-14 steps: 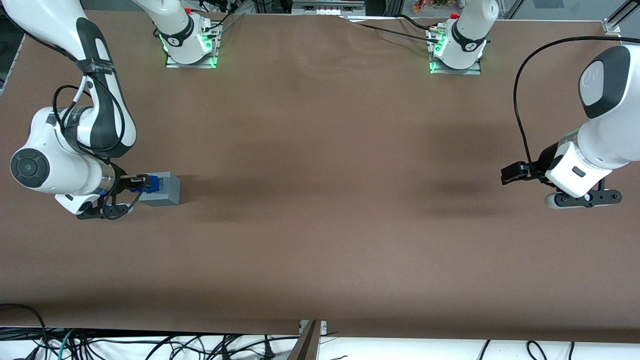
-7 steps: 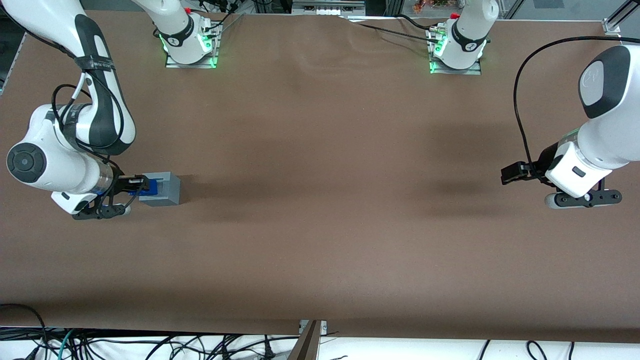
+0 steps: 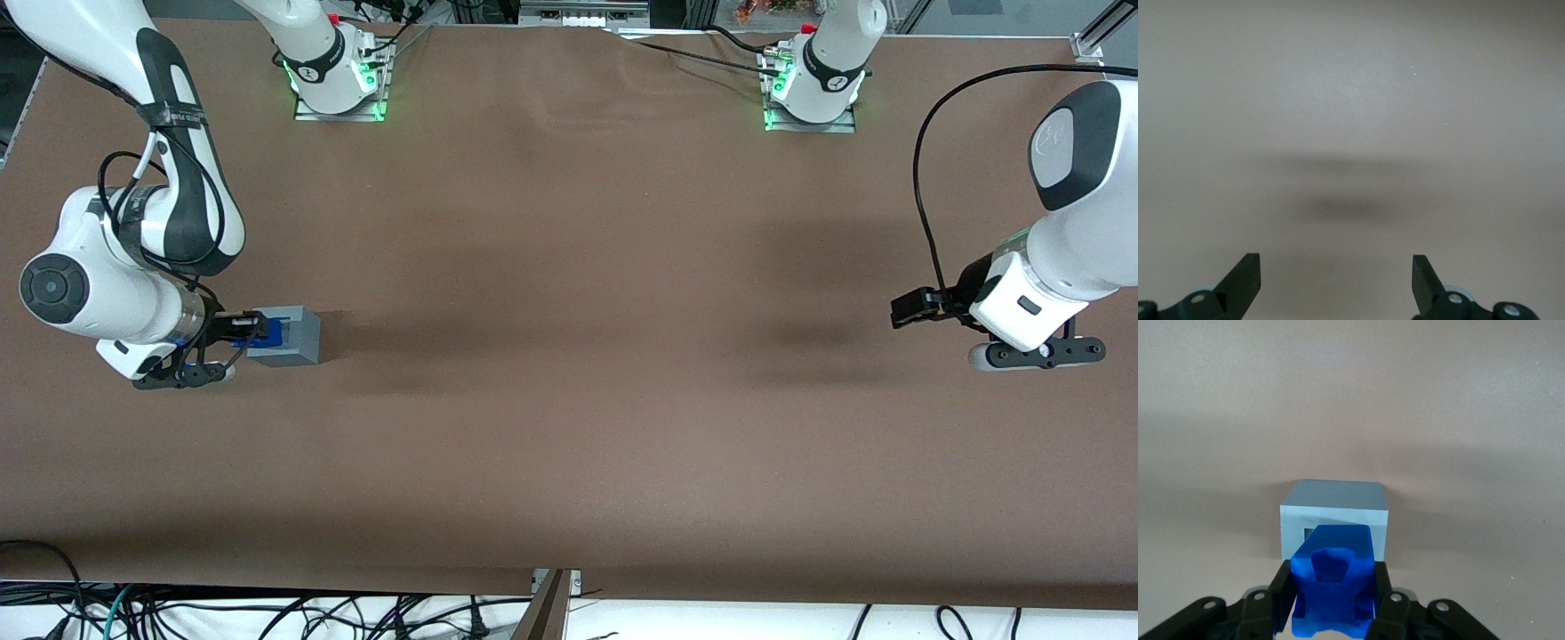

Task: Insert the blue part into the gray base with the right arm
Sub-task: 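Lower the blue part into the gray base's opening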

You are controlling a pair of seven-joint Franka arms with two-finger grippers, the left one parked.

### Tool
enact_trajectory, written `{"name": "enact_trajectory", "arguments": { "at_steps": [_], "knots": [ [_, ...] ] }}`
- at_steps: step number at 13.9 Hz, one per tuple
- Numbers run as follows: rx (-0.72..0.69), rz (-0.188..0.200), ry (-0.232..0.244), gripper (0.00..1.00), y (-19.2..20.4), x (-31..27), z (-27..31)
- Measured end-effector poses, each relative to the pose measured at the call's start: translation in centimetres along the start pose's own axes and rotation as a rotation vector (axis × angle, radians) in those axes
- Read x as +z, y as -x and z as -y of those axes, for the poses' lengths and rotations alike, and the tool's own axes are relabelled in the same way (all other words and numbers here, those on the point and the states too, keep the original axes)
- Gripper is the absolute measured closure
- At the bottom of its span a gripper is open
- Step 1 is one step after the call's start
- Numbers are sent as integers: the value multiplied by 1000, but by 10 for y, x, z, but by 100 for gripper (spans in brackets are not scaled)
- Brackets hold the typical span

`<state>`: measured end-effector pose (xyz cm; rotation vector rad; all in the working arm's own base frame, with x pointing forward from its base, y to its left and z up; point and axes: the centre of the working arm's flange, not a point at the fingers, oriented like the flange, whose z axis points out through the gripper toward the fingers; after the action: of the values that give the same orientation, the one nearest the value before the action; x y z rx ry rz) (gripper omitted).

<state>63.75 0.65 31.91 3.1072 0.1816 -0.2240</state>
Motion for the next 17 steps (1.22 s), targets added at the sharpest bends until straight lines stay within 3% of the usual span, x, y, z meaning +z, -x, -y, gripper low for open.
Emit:
{"name": "enact_trajectory", "arguments": {
  "at_steps": [13,17],
  "knots": [
    [44,4,-4,50,3,1,4],
    [49,24,-8,50,8,12,5]
  ]
}}
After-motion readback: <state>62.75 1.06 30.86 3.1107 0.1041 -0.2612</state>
